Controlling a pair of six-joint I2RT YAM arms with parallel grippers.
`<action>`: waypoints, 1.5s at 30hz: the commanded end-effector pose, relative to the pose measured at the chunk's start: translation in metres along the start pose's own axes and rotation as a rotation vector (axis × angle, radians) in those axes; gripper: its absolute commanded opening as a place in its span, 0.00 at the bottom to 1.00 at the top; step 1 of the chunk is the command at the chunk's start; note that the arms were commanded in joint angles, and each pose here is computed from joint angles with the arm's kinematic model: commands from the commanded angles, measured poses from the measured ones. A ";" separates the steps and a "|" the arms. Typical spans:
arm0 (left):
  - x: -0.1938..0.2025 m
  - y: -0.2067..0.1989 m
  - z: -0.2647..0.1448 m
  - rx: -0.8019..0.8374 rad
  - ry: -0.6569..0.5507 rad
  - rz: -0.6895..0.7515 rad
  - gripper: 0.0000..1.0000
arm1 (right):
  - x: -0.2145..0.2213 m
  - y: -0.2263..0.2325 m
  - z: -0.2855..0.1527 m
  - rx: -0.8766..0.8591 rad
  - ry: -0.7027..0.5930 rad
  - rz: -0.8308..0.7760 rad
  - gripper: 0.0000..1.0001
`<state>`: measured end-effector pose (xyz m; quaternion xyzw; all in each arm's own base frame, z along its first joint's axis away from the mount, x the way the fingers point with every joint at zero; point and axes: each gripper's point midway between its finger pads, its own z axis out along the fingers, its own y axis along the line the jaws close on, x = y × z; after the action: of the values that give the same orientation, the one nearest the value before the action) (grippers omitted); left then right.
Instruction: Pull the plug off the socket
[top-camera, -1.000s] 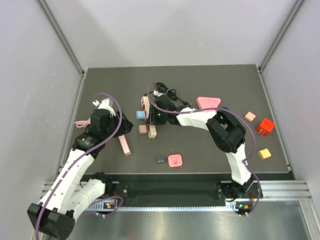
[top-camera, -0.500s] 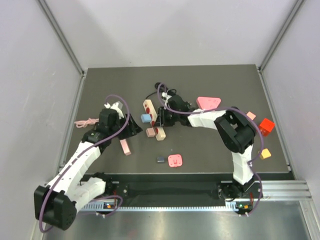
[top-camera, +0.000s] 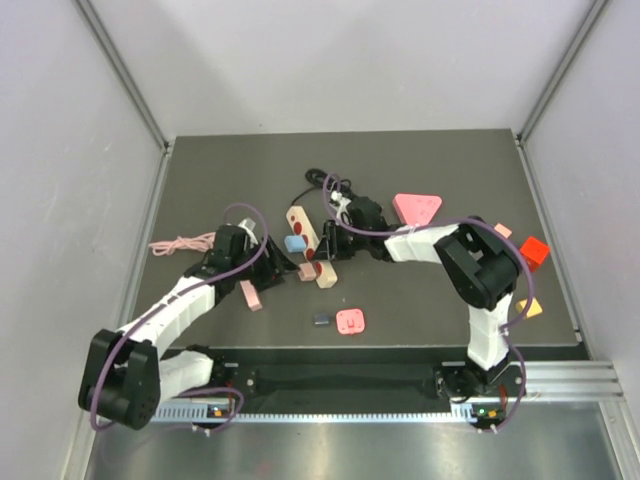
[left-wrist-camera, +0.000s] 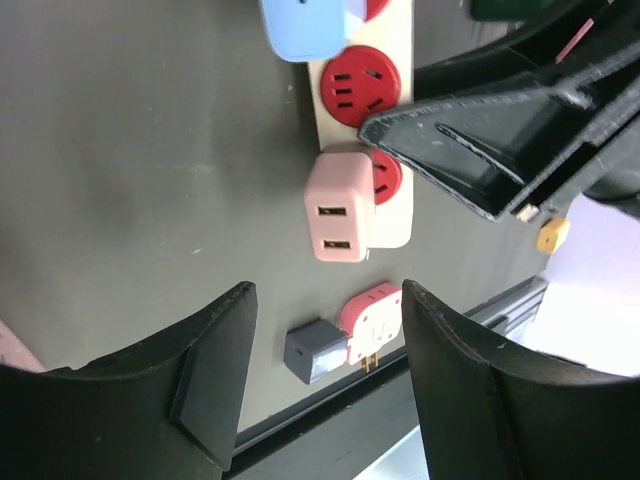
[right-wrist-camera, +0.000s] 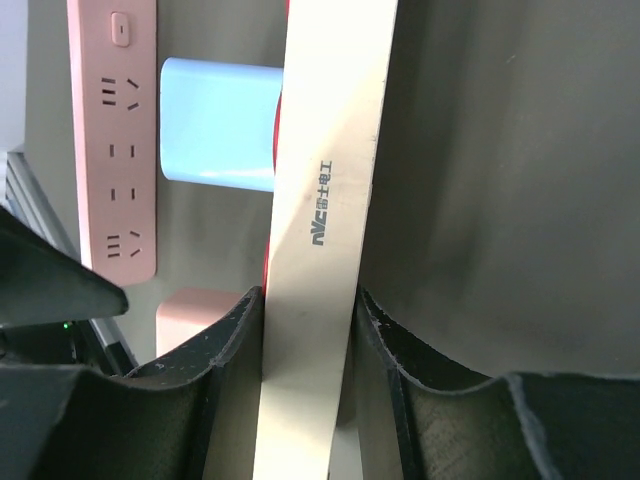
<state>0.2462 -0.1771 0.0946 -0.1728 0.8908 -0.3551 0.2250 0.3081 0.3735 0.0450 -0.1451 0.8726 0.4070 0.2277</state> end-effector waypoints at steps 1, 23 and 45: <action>-0.012 -0.016 0.006 0.075 -0.045 -0.053 0.65 | -0.012 0.008 -0.008 -0.046 -0.056 -0.087 0.00; -0.004 -0.016 0.034 0.044 -0.047 -0.135 0.60 | -0.009 0.008 -0.005 -0.090 -0.112 -0.114 0.00; -0.001 -0.025 0.064 0.032 0.000 -0.087 0.13 | -0.011 0.002 -0.006 -0.043 -0.126 -0.144 0.00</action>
<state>0.2657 -0.2247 0.0595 -0.2275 0.8818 -0.3730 0.1774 0.3103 0.3721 0.0472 -0.1490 0.8490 0.4307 0.2676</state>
